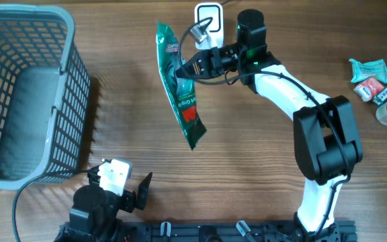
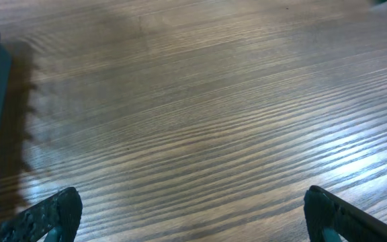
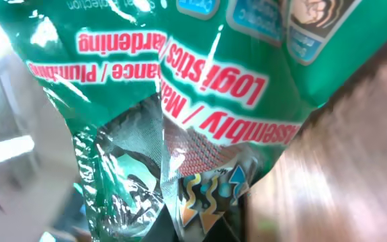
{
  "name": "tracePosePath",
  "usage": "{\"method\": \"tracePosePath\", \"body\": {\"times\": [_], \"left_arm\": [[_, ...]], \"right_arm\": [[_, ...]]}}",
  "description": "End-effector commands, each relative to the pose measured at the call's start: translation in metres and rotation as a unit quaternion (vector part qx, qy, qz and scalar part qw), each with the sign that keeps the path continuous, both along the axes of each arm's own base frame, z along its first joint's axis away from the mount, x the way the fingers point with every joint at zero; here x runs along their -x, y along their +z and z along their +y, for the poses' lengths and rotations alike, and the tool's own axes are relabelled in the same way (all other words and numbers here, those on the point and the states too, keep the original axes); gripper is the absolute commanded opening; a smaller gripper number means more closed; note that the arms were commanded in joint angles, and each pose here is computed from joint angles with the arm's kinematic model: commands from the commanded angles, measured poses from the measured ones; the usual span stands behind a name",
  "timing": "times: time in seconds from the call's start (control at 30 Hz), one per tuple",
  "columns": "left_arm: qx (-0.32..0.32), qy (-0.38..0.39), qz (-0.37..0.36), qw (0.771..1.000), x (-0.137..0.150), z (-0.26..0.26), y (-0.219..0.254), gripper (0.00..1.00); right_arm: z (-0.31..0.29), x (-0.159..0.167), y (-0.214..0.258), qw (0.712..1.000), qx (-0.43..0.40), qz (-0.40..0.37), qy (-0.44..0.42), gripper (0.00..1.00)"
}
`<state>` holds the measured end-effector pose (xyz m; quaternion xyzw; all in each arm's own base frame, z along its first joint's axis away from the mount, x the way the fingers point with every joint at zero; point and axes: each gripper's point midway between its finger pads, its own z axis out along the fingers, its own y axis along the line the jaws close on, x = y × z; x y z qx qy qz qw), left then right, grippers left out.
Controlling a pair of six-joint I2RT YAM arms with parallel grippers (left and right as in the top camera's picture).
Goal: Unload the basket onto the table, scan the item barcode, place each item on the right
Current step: 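Lift the glove pack and hold it under the scanner, then carry the glove pack right and drop it at the back right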
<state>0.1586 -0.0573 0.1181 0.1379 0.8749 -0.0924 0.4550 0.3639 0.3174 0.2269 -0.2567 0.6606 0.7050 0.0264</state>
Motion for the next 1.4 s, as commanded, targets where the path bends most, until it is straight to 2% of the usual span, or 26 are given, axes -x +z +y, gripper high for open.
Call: {"method": "tracePosePath", "body": {"times": [0.0, 0.07, 0.13, 0.23, 0.3, 0.4, 0.47, 0.57, 0.67, 0.77, 0.87, 0.93, 1.03, 1.13, 1.23, 1.3, 1.37], "left_arm": [[-0.003, -0.005, -0.002, 1.0, 0.0, -0.001, 0.0, 1.0], [-0.003, -0.005, -0.002, 1.0, 0.0, -0.001, 0.0, 1.0], [-0.003, -0.005, -0.002, 1.0, 0.0, -0.001, 0.0, 1.0], [-0.003, -0.005, -0.002, 1.0, 0.0, -0.001, 0.0, 1.0], [-0.003, -0.005, -0.002, 1.0, 0.0, -0.001, 0.0, 1.0], [-0.003, -0.005, -0.002, 1.0, 0.0, -0.001, 0.0, 1.0], [-0.003, -0.005, -0.002, 1.0, 0.0, -0.001, 0.0, 1.0], [-0.003, -0.005, -0.002, 1.0, 0.0, -0.001, 0.0, 1.0], [-0.003, -0.005, -0.002, 1.0, 0.0, -0.001, 0.0, 1.0], [-0.003, -0.005, -0.002, 1.0, 0.0, -0.001, 0.0, 1.0], [-0.003, -0.005, -0.002, 1.0, 0.0, -0.001, 0.0, 1.0], [-0.003, -0.005, -0.002, 1.0, 0.0, -0.001, 0.0, 1.0], [-0.003, -0.005, -0.002, 1.0, 0.0, -0.001, 0.0, 1.0], [-0.003, -0.005, -0.002, 1.0, 0.0, -0.001, 0.0, 1.0], [-0.003, -0.005, -0.002, 1.0, 0.0, -0.001, 0.0, 1.0], [-0.003, -0.005, -0.002, 1.0, 0.0, -0.001, 0.0, 1.0], [-0.003, -0.005, -0.002, 1.0, 0.0, -0.001, 0.0, 1.0]], "right_arm": [[0.009, -0.034, -0.015, 0.984, 0.061, 0.133, -0.105, 0.04], [0.006, -0.066, -0.036, 0.965, 0.09, 0.136, -0.205, 0.05], [-0.009, -0.098, -0.066, 0.931, 0.142, 0.131, -0.311, 0.05], [-0.031, -0.124, -0.089, 0.89, 0.196, 0.104, -0.398, 0.05], [-0.041, -0.138, -0.09, 0.871, 0.216, 0.082, -0.433, 0.05], [-0.072, -0.168, -0.086, 0.803, 0.275, 0.051, -0.525, 0.05], [-0.08, -0.18, -0.077, 0.784, 0.281, 0.037, -0.552, 0.05], [-0.081, -0.192, -0.075, 0.773, 0.273, 0.049, -0.57, 0.04], [-0.078, -0.202, -0.096, 0.767, 0.273, 0.084, -0.575, 0.05], [-0.077, -0.204, -0.125, 0.756, 0.281, 0.129, -0.577, 0.05], [-0.076, -0.2, -0.134, 0.752, 0.287, 0.154, -0.573, 0.05], [-0.066, -0.194, -0.133, 0.769, 0.278, 0.172, -0.549, 0.05], [-0.066, -0.188, -0.136, 0.768, 0.289, 0.186, -0.541, 0.05], [-0.059, -0.176, -0.121, 0.799, 0.285, 0.196, -0.491, 0.05], [-0.087, -0.163, -0.086, 0.793, 0.306, 0.199, -0.487, 0.05], [-0.121, -0.145, -0.072, 0.773, 0.34, 0.206, -0.494, 0.05], [-0.175, -0.134, -0.069, 0.763, 0.385, 0.171, -0.491, 0.04]]}}
